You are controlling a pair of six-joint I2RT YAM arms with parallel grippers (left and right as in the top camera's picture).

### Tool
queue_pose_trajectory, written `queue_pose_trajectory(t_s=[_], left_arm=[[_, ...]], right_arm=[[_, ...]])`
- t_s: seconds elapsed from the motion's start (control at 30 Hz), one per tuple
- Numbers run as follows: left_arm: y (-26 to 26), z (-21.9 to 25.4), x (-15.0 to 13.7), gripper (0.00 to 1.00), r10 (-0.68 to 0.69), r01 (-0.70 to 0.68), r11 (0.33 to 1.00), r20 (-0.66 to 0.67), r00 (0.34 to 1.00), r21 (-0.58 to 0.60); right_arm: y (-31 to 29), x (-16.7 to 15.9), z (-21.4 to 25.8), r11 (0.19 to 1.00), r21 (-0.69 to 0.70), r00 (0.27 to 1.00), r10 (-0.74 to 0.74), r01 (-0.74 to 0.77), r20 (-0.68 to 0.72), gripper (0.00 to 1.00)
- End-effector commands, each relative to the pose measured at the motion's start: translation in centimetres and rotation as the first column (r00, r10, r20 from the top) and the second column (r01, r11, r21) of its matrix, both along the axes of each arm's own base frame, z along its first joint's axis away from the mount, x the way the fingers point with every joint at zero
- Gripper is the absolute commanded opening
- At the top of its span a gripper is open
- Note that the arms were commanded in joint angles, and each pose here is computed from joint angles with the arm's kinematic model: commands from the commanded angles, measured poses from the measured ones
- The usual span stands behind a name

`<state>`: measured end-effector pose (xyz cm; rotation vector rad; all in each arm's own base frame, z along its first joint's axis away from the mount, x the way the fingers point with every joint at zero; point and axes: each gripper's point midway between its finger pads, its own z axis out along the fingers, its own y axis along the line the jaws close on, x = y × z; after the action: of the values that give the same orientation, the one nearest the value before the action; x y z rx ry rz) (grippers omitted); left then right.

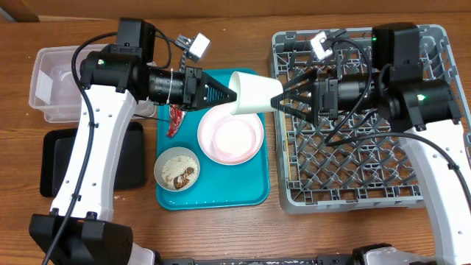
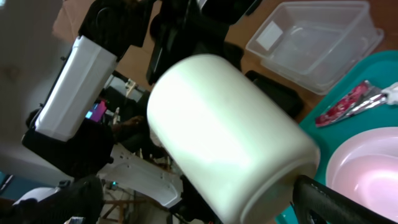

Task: Sort waste into correct bins and load items into the dishwasher
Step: 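Lift the cup and hand it from left gripper to right gripper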

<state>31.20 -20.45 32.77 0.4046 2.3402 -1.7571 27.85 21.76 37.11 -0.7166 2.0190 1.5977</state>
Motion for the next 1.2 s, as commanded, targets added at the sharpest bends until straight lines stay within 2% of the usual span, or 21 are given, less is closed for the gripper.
queue_pose_trajectory(t_s=[0.0,0.2,0.4,0.5,0.77,0.97,1.03,1.17], left_arm=[[-0.2,2.0,-0.3,0.04,-0.028,0.032,0.997,0.059,0.998,-0.074],[-0.5,3.7,-0.6,0.04,-0.062,0.078,0.983,0.099,0.993,-0.164],[-0.6,3.7,-0.7,0.04,-0.065,0.080,0.982,0.094,0.994,-0.169],[-0.6,4.3,-1.0,0.04,-0.077,0.095,0.975,0.094,0.993,-0.200],[-0.6,5.0,-1.3,0.04,-0.093,0.114,0.964,0.098,0.991,-0.239],[-0.6,4.6,-1.1,0.04,-0.085,0.106,0.970,0.106,0.991,-0.218],[-0.6,4.5,-1.1,0.04,-0.083,0.104,0.971,0.105,0.991,-0.214],[-0.6,4.5,-1.1,0.04,-0.083,0.105,0.971,0.109,0.991,-0.214]], right_arm=[[1.3,-2.0,1.8,0.992,0.062,0.993,0.105,-0.108,0.046,0.98],[2.4,-1.7,1.1,0.997,0.011,0.996,0.080,-0.081,0.048,0.91],[2.3,-0.4,0.8,1.000,-0.023,0.998,0.022,-0.021,0.063,0.88],[2.3,0.7,0.9,0.999,-0.034,0.997,-0.025,0.028,0.078,0.89],[2.3,0.9,1.0,0.999,-0.034,0.996,-0.030,0.033,0.089,0.94],[0.6,1.7,1.2,0.997,-0.020,0.995,-0.070,0.071,0.066,0.95],[-0.3,2.2,1.3,0.996,-0.013,0.994,-0.091,0.092,0.060,0.97],[-1.2,1.3,2.7,0.997,0.068,0.997,-0.028,0.023,0.078,1.00]])
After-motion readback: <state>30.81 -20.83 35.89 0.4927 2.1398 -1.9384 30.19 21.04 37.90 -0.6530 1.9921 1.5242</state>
